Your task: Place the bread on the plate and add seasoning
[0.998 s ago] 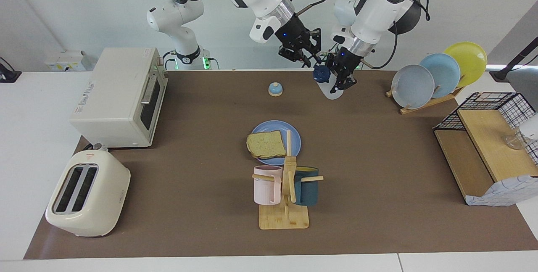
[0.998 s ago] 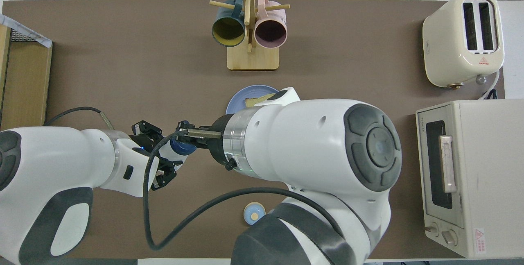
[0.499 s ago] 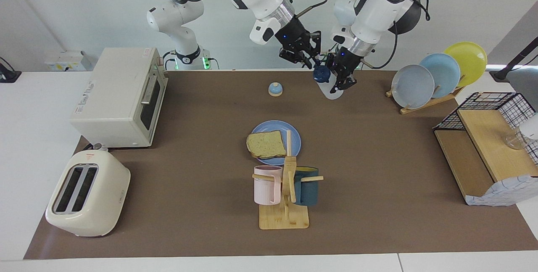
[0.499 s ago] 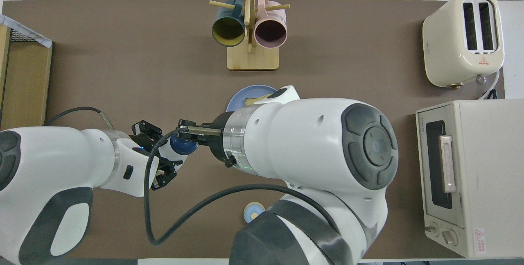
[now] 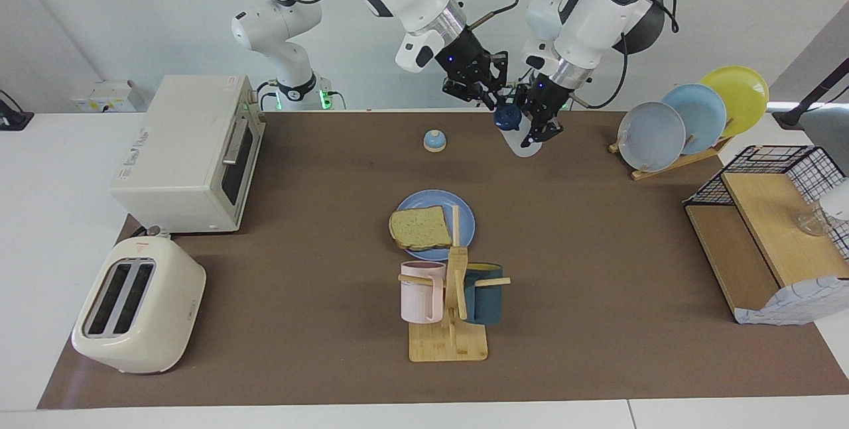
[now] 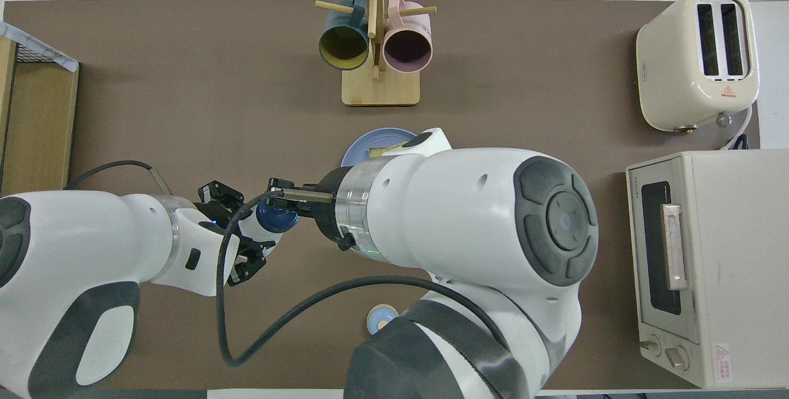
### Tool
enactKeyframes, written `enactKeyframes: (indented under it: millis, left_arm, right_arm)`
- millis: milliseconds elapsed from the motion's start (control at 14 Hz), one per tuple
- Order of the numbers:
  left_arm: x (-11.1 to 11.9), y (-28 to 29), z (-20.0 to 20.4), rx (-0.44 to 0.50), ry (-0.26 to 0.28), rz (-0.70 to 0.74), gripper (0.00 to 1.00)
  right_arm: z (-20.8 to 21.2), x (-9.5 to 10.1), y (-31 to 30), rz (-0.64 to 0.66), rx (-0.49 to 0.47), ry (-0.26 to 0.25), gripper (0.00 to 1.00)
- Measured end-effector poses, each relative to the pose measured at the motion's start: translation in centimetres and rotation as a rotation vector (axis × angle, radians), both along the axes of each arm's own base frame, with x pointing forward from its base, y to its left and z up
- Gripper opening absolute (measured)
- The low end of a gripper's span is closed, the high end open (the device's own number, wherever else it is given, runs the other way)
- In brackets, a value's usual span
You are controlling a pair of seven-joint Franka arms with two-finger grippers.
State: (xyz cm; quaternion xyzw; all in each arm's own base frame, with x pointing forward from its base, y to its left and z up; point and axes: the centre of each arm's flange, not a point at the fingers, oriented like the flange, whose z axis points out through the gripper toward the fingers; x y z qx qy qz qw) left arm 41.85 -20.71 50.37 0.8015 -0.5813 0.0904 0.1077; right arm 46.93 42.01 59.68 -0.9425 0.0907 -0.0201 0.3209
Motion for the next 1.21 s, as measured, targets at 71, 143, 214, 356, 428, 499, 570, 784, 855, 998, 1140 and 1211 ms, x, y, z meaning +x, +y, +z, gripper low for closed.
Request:
enactKeyframes:
  millis: [71,143,214,356,428,499,570,784,855,998,1140,1211]
  left_arm:
    - [0.0,0.0,0.0,0.0,0.0,0.0,0.47]
    - [0.0,0.0,0.0,0.0,0.0,0.0,0.47]
    - [0.0,0.0,0.0,0.0,0.0,0.0,0.47]
    - [0.0,0.0,-0.1,0.0,0.001,0.002,0.47]
    - [0.0,0.0,-0.1,0.0,0.001,0.002,0.47]
    - [0.0,0.0,0.0,0.0,0.001,0.002,0.47]
    - [0.0,0.0,0.0,-0.001,0.0,0.003,0.47]
    - [0.2,0.1,0.2,-0.008,-0.011,0.012,0.47]
    - [0.3,0.1,0.4,-0.012,-0.016,0.018,0.47]
    - [0.6,0.4,0.7,-0.018,-0.023,0.03,0.47]
    - [0.7,0.5,0.9,-0.021,-0.026,0.038,0.47]
    - [0.8,0.5,1.0,-0.024,-0.028,0.042,0.47]
  right_arm:
    - [-0.1,0.0,0.1,0.002,-0.001,0.001,0.23]
    - [-0.1,-0.1,0.1,0.002,-0.001,0.001,0.22]
    - [-0.1,-0.1,0.1,0.002,0.0,0.0,0.18]
    - [0.0,-0.1,0.1,0.002,0.0,0.0,0.13]
    - [0.0,-0.1,0.1,0.002,0.0,0.0,0.13]
    - [0.0,0.0,0.1,0.001,0.0,-0.001,0.13]
    - [0.0,0.0,0.1,0.0,0.001,-0.001,0.13]
    - [0.1,0.3,0.0,-0.045,0.021,0.001,0.13]
    - [0.2,0.4,0.0,-0.073,0.044,0.007,0.13]
    - [0.1,0.7,0.0,-0.118,0.1,0.017,0.13]
    - [-0.2,1.0,-0.2,-0.151,0.14,0.023,0.13]
    - [-0.3,1.1,-0.2,-0.171,0.166,0.032,0.13]
